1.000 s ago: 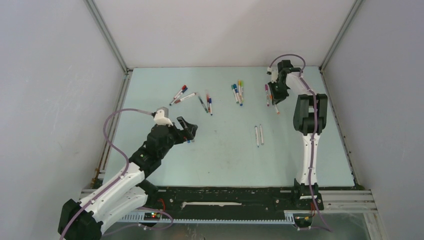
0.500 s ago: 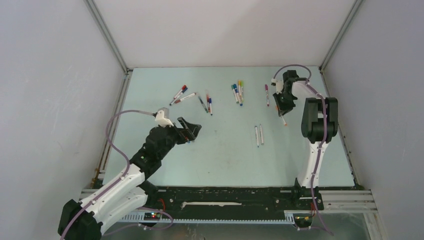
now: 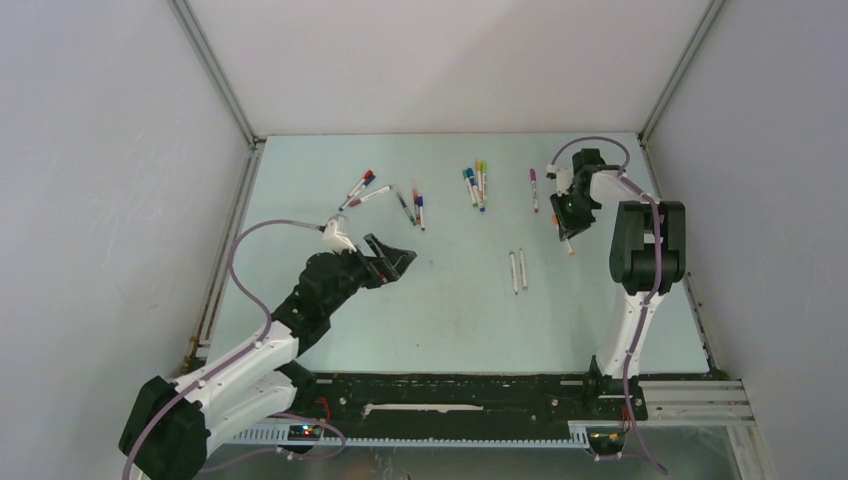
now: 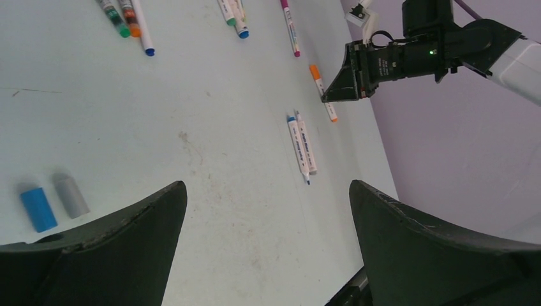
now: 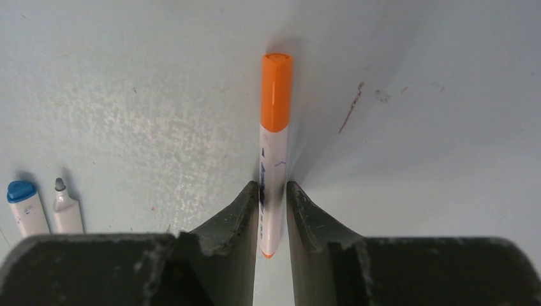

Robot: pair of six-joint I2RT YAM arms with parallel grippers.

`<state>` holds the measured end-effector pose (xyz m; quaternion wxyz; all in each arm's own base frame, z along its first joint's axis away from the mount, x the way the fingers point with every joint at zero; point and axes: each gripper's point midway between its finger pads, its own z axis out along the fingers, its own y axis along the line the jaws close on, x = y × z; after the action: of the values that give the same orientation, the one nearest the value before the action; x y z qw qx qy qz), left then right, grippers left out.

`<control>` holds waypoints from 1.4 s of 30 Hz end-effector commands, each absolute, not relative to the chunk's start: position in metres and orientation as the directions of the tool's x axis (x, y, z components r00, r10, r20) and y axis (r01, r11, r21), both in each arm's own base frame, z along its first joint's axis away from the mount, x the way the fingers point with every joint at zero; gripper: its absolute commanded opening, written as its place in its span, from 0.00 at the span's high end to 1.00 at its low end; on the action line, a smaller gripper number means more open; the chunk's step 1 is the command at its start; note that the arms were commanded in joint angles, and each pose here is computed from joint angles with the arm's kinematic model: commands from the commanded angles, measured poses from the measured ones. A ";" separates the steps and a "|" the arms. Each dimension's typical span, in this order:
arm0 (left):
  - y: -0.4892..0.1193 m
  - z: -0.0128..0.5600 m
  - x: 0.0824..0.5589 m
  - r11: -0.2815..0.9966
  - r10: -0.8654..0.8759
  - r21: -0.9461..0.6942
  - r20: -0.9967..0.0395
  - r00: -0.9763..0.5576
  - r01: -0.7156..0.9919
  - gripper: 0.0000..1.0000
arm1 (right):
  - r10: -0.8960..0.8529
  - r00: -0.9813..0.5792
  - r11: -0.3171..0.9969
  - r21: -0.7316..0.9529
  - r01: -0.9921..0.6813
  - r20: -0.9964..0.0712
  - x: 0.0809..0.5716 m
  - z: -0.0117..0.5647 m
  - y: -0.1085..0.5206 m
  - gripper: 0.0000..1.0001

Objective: Open the pen caps
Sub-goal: Pick up the pen from the center of the board.

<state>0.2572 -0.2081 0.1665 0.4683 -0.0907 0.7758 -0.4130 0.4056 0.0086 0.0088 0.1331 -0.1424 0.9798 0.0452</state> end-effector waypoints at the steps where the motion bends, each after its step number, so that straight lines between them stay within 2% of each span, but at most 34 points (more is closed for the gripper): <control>1: -0.222 0.177 0.254 0.582 -0.541 -0.755 -0.637 -0.550 0.302 0.00 | -0.252 -0.946 0.959 0.075 -0.272 -0.206 0.384 -0.007 0.000 0.78; 6: -0.236 0.185 0.253 0.550 -0.540 -0.769 -0.626 -0.563 0.327 0.00 | -0.243 -0.942 0.959 0.092 -0.269 -0.230 0.384 0.001 0.002 1.00; 11: -0.259 0.197 0.252 0.487 -0.550 -0.798 -0.596 -0.584 0.356 0.00 | -0.201 -0.927 0.948 0.176 -0.266 -0.317 0.383 0.029 0.011 1.00; 15: -0.284 0.203 0.255 0.417 -0.555 -0.831 -0.554 -0.620 0.369 0.00 | -0.149 -0.900 0.889 0.344 -0.304 -0.409 0.372 0.063 0.033 1.00; 19: -0.307 0.211 0.263 0.387 -0.543 -0.840 -0.540 -0.643 0.379 0.00 | -0.105 -0.865 0.770 0.511 -0.383 -0.491 0.350 0.107 0.065 1.00; 25: -0.338 0.230 0.279 0.328 -0.550 -0.855 -0.519 -0.654 0.402 0.00 | -0.054 -0.801 0.462 0.697 -0.549 -0.596 0.305 0.169 0.118 1.00; 31: -0.371 0.242 0.295 0.270 -0.559 -0.866 -0.498 -0.663 0.422 0.00 | -0.053 -0.784 0.287 0.743 -0.605 -0.618 0.285 0.194 0.147 1.00; 36: -0.393 0.243 0.307 0.325 -0.537 -0.841 -0.540 -0.648 0.432 0.00 | -0.084 -0.783 0.229 0.753 -0.617 -0.616 0.277 0.196 0.163 1.00; 42: -0.403 0.241 0.316 0.323 -0.544 -0.851 -0.525 -0.654 0.415 0.04 | -0.124 -0.778 0.196 0.753 -0.628 -0.616 0.269 0.196 0.178 1.00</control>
<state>0.3056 -0.3947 0.2227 0.3949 -0.0464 0.7151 -0.5749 0.2760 0.1675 0.1876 0.2197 -0.2378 0.7619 0.5610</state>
